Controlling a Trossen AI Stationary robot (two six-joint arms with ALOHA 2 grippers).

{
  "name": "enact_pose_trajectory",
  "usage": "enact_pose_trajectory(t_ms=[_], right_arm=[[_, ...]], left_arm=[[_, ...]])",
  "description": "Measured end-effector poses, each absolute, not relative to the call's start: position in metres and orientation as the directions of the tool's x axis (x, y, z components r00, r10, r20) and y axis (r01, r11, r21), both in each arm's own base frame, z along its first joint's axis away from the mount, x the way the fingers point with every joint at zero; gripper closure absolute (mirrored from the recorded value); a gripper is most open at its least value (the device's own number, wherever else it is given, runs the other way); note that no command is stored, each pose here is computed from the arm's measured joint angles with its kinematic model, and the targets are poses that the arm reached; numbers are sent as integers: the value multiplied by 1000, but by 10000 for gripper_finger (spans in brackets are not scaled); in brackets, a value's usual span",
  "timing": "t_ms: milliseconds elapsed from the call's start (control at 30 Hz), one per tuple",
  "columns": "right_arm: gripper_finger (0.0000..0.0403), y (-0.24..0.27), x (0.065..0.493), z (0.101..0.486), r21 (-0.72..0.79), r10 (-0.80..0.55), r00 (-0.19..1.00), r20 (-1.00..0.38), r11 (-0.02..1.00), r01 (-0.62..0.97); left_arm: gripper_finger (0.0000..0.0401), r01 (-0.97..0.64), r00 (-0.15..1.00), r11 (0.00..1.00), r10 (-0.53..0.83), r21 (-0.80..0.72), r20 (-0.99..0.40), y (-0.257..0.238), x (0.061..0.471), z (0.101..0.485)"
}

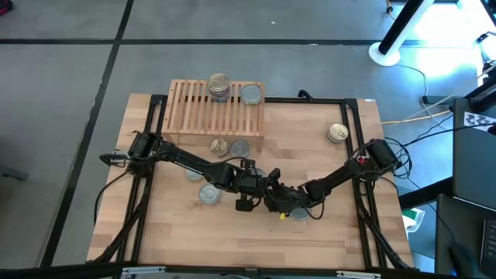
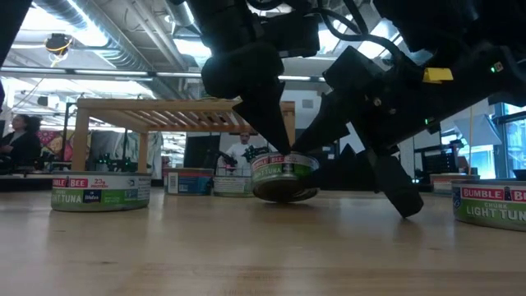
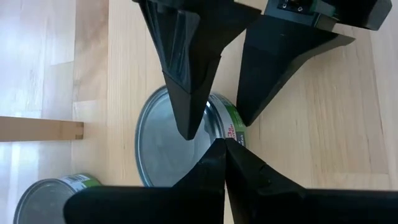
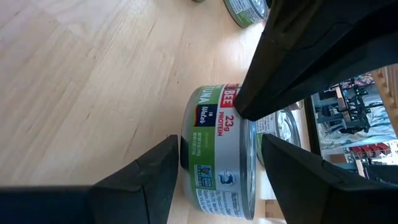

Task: Stack canned seafood by type on shelf
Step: Stack the green tuna can on top of the green tuna can on the shelf

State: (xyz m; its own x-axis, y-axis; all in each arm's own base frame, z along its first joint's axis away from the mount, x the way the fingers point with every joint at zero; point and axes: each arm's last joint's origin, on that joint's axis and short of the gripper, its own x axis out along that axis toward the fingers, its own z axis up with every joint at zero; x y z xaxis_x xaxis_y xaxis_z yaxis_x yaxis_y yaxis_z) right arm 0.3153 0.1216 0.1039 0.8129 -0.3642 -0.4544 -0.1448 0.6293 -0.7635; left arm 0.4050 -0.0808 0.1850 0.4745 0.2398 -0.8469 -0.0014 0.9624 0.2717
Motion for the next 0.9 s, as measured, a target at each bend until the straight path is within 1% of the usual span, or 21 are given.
enact_pose_trajectory(t_ms=[300, 633, 767, 900], right_arm=[[176, 120, 314, 103, -780, -401, 799, -448, 612, -130], [176, 121, 314, 103, -779, -397, 800, -450, 613, -134], [176, 121, 314, 103, -766, -365, 806, -466, 622, -161], [176, 121, 314, 102, -767, -367, 805, -467, 621, -162]], left_arm=[[401, -4, 474, 961, 245, 276, -846, -81, 405, 185], [401, -8, 474, 962, 245, 274, -846, -80, 405, 185], [401, -12, 474, 962, 245, 272, -846, -80, 405, 185], [401, -15, 473, 962, 246, 272, -846, -78, 406, 185]])
